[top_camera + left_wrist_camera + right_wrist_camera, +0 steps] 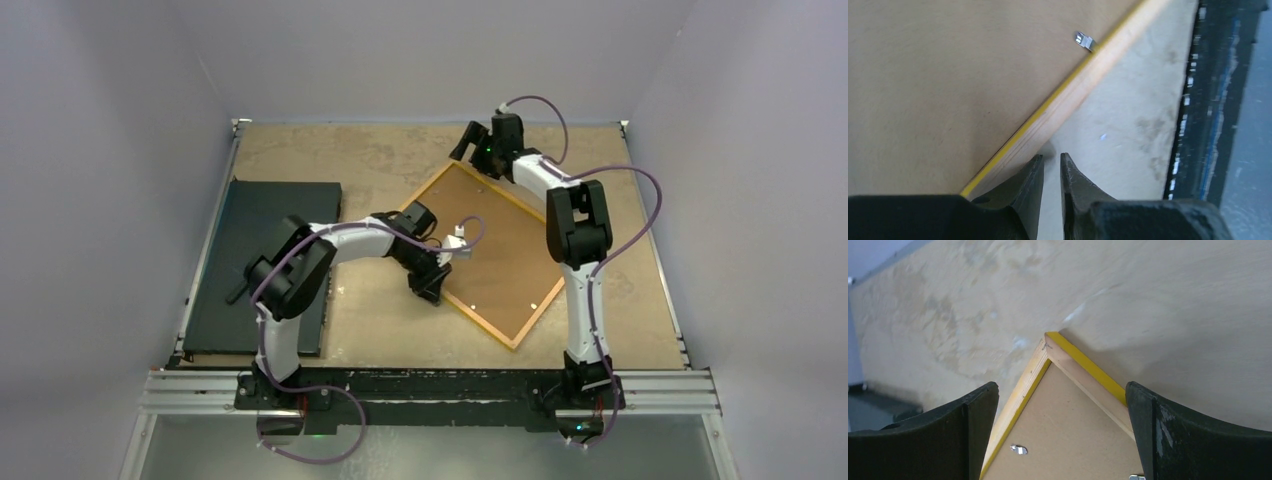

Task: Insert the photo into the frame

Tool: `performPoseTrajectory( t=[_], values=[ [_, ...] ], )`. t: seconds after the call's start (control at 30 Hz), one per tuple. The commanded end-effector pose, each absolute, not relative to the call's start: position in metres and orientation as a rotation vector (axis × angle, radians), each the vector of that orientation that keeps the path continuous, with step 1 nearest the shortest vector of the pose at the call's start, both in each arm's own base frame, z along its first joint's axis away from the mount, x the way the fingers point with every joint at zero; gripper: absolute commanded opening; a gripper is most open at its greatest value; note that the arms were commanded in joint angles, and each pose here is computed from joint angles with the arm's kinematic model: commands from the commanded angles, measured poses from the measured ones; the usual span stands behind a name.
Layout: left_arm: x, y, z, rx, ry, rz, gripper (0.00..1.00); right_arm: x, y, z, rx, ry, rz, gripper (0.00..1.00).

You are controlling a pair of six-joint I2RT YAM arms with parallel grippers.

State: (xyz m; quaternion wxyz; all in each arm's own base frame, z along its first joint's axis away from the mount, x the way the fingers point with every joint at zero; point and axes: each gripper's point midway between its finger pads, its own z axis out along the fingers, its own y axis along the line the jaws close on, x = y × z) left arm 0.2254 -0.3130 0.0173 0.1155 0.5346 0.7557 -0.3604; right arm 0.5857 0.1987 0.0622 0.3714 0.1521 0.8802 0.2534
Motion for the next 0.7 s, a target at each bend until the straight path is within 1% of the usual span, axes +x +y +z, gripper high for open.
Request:
performPoseTrajectory(
  t=[0.0,0.1,0.2,0.3,0.4,0.5,0.57,0.67],
  values=[
    [0.198,-0.323,0.012,1.652,2.234,-1.194,0.19,0.559,0.25,0.08,0.224,2.347,0.85,0.99],
    [0.196,-0.318,0.039,1.667,2.211,-1.219,0.22,0.557,0.254,0.092,0.183,2.325,0.881,0.99],
    [0.216,-0.306,0.083,1.588,2.18,-1.232,0.26,0.559,0.255,0.102,0.159,2.312,0.877,0.99],
    [0.264,-0.279,0.131,1.414,2.149,-1.162,0.29,0.562,0.248,0.116,0.174,2.292,0.807,0.99],
    [0.319,-0.247,0.159,1.218,2.154,-1.009,0.3,0.56,0.239,0.144,0.18,2.229,0.763,0.99],
    [0.379,-0.212,0.162,0.995,2.165,-0.816,0.3,0.554,0.234,0.152,0.193,2.219,0.727,0.99],
    [0.408,-0.195,0.149,0.886,2.181,-0.727,0.3,0.549,0.232,0.149,0.196,2.226,0.712,0.99],
    [0.434,-0.188,0.126,0.795,2.216,-0.725,0.3,0.54,0.231,0.149,0.221,2.231,0.709,0.99]
  ],
)
